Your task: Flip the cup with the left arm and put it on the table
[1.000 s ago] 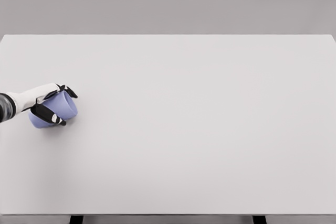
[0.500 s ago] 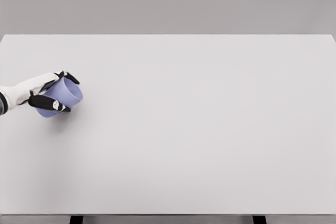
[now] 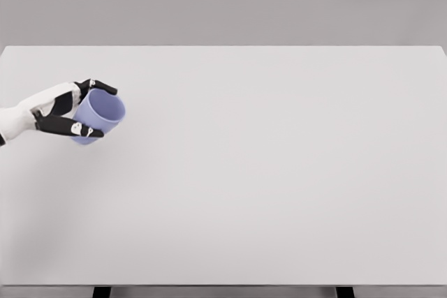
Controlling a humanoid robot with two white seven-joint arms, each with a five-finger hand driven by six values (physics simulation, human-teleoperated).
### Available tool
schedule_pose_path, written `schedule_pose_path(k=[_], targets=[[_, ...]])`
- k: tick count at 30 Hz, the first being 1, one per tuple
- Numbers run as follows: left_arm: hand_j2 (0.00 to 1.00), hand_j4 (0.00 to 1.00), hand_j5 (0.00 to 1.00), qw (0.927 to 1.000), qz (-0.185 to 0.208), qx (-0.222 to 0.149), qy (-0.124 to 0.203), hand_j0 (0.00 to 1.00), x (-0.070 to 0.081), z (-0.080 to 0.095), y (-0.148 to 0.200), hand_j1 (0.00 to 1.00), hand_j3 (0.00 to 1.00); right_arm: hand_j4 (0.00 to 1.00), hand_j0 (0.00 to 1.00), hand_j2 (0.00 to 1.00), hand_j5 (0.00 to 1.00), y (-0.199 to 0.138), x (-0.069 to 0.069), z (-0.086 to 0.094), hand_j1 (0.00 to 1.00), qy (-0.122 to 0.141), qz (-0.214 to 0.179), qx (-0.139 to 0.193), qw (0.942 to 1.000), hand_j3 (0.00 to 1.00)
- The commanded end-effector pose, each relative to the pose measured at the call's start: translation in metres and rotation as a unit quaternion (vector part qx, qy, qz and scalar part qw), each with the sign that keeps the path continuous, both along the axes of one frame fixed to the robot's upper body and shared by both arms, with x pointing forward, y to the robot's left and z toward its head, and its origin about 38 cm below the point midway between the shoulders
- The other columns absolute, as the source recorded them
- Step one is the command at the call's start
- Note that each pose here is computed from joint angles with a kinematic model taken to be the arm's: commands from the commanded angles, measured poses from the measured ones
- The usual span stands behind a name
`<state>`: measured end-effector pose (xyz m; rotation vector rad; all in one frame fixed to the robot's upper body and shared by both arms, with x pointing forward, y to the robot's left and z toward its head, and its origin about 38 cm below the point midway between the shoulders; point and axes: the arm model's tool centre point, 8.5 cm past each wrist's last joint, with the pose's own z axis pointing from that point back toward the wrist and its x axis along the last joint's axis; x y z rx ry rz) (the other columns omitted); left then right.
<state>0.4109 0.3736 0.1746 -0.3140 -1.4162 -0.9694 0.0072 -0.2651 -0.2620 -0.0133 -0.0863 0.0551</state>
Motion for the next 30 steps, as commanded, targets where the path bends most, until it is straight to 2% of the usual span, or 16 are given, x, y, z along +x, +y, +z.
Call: schedule_pose_path(k=[1,2,4,5,7,9,10,11,12,13,16,20,21,24,26,30], targets=[[0.59,0.59,0.59,0.9992,-0.022,-0.034,-0.009,0.59,0.000,0.008,-0.002,0.59,0.59,1.00,1.00,1.00,1.00,0.000,0.000,0.000,1.00,0.000,0.000,0.000,1.0000,1.00],[0.59,0.59,0.59,0.9986,-0.027,-0.044,-0.003,0.59,0.001,0.008,-0.001,0.59,0.59,1.00,1.00,1.00,1.00,0.000,0.000,0.000,1.00,0.000,0.000,0.000,1.0000,1.00],[0.59,0.59,0.59,0.9947,-0.068,-0.076,0.006,0.59,0.006,0.006,-0.006,0.59,0.59,1.00,1.00,1.00,1.00,0.000,0.000,0.000,1.00,0.000,0.000,0.000,1.0000,1.00],[0.59,0.59,0.59,0.9942,-0.047,-0.097,0.005,0.59,0.013,0.003,-0.002,0.59,0.59,1.00,1.00,1.00,1.00,0.000,0.000,0.000,1.00,0.000,0.001,0.000,1.0000,1.00],[0.59,0.59,0.59,0.9853,0.033,-0.168,-0.011,0.59,0.039,-0.001,0.013,0.59,0.59,1.00,1.00,1.00,1.00,0.000,0.000,0.000,1.00,0.000,0.000,0.000,1.0000,1.00],[0.59,0.59,0.59,0.9755,0.076,-0.206,0.005,0.59,0.058,-0.002,0.015,0.59,0.59,1.00,1.00,1.00,1.00,0.000,0.000,0.000,1.00,0.000,0.000,0.000,1.0000,1.00],[0.59,0.59,0.59,0.9687,0.103,-0.225,0.017,0.59,0.066,-0.002,0.022,0.59,0.59,1.00,1.00,1.00,1.00,0.000,0.000,0.000,1.00,0.000,0.000,0.000,1.0000,1.00],[0.59,0.59,0.59,0.9654,0.113,-0.234,0.022,0.59,0.069,-0.002,0.024,0.59,0.59,1.00,1.00,1.00,1.00,0.000,0.000,0.000,1.00,0.000,0.000,0.000,1.0000,1.00],[0.59,0.59,0.59,0.9587,0.126,-0.253,0.034,0.59,0.069,-0.006,0.026,0.59,0.59,1.00,1.00,1.00,1.00,0.000,0.000,0.000,1.00,0.000,0.000,0.000,1.0000,1.00],[0.59,0.59,0.59,0.9582,0.127,-0.253,0.041,0.59,0.066,-0.013,0.025,0.59,0.59,1.00,1.00,1.00,1.00,0.000,0.000,0.000,1.00,0.000,0.000,0.000,1.0000,1.00],[0.59,0.59,0.59,0.9633,0.110,-0.242,0.038,0.59,0.067,-0.022,0.007,0.59,0.59,1.00,1.00,1.00,1.00,0.000,0.000,0.000,1.00,0.000,0.000,0.000,1.0000,1.00],[0.60,0.60,0.60,0.9696,0.083,-0.230,-0.001,0.60,0.070,-0.023,-0.018,0.60,0.60,1.00,1.00,1.00,1.00,0.000,0.000,0.000,1.00,0.000,0.000,0.000,1.0000,1.00],[0.60,0.60,0.60,0.9691,0.085,-0.232,-0.007,0.60,0.066,-0.030,-0.019,0.60,0.60,1.00,1.00,1.00,1.00,0.000,0.000,0.000,1.00,0.000,0.000,0.000,1.0000,1.00],[0.60,0.60,0.60,0.9682,0.082,-0.235,-0.026,0.60,0.070,-0.030,-0.031,0.60,0.60,1.00,1.00,1.00,1.00,0.000,0.000,0.000,1.00,0.000,0.000,0.000,1.0000,1.00],[0.60,0.60,0.60,0.9703,0.069,-0.228,-0.041,0.60,0.071,-0.033,-0.043,0.60,0.60,1.00,1.00,1.00,1.00,0.000,0.000,0.000,1.00,0.000,0.001,0.000,1.0000,1.00],[0.60,0.60,0.60,0.9720,0.076,-0.218,-0.044,0.60,0.078,-0.051,-0.061,0.60,0.60,1.00,1.00,1.00,1.00,0.000,0.000,0.000,1.00,0.000,0.000,0.000,1.0000,1.00]])
